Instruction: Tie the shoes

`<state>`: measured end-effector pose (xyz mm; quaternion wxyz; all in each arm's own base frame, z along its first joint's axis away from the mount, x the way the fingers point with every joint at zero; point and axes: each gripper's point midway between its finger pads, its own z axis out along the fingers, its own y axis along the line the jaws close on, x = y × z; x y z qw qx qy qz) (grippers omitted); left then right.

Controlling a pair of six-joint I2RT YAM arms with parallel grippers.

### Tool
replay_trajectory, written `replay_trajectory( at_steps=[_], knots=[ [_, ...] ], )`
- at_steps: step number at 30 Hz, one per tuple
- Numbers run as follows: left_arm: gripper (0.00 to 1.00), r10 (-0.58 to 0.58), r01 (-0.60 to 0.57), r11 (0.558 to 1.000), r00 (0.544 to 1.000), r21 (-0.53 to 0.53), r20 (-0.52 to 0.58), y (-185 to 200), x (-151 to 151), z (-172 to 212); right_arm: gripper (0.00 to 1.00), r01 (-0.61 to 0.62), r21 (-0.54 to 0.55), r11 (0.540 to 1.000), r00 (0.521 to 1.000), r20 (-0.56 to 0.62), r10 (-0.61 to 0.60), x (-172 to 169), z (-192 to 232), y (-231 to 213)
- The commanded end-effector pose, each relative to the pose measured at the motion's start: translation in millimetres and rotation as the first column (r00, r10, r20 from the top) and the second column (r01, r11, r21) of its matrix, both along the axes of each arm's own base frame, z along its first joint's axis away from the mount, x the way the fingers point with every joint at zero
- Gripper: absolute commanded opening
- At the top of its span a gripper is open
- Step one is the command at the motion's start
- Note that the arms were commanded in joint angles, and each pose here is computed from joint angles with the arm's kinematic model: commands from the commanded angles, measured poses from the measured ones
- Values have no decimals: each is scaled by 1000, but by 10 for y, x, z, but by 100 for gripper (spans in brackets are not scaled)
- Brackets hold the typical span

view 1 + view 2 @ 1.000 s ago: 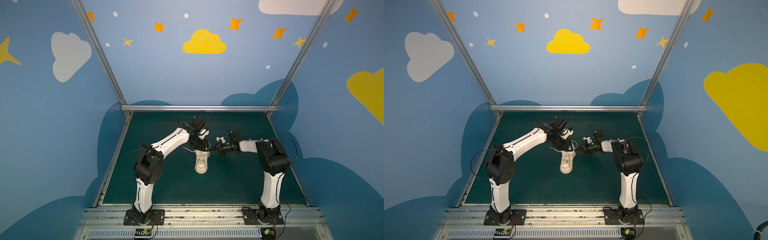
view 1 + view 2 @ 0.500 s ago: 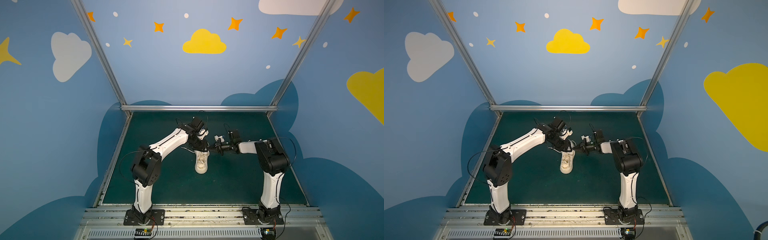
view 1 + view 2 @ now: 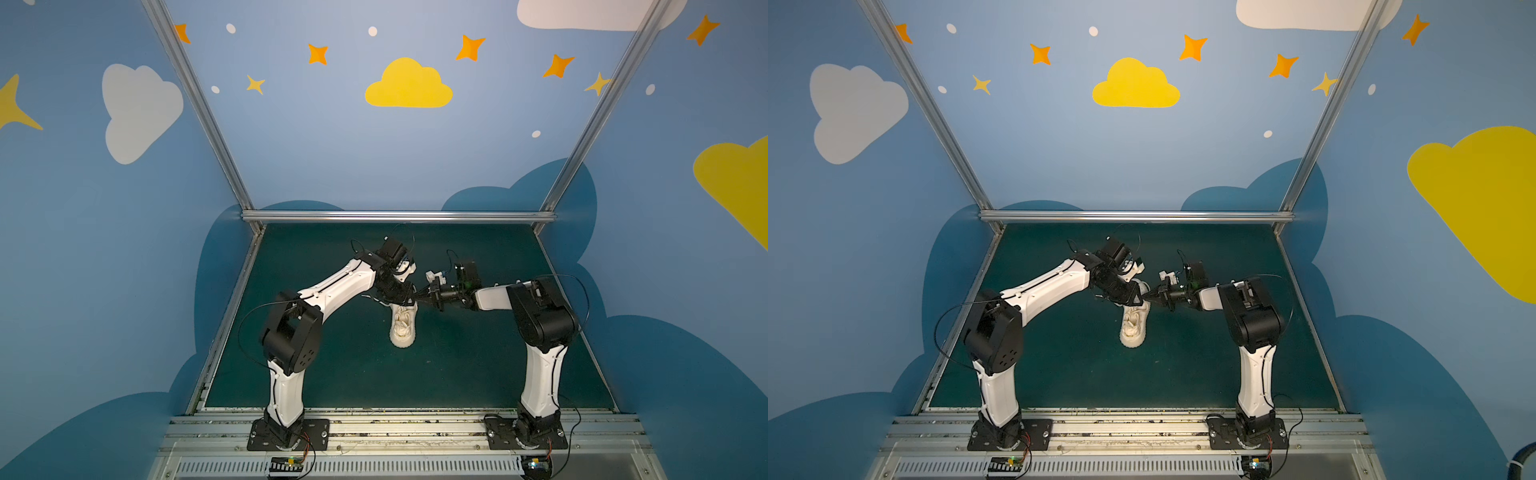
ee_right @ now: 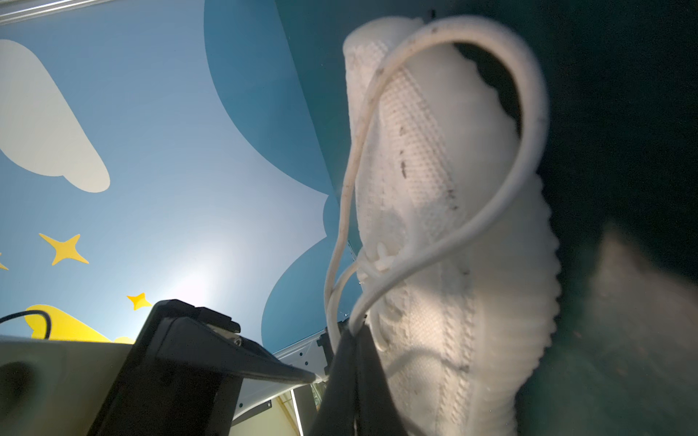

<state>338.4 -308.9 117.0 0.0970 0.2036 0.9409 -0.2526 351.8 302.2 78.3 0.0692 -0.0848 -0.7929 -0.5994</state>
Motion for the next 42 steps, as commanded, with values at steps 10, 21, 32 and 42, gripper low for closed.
replay_trajectory(
  at_steps=[10,21,32,42],
  knots=[
    [34,32,-32,999,999,-39,-22,16,57,-53,0,-21,33,999,1000,20,21,-44,121,41],
    [32,36,-38,998,998,-43,-51,-8,58,-198,0,-22,39,999,1000,16,21,-50,124,43],
    [28,47,-50,998,996,-36,-74,-10,63,-325,0,-27,43,999,1000,17,26,-57,132,48],
    [26,58,-59,998,995,-20,-77,33,46,-375,0,-28,46,999,999,23,27,-59,159,48]
  ],
)
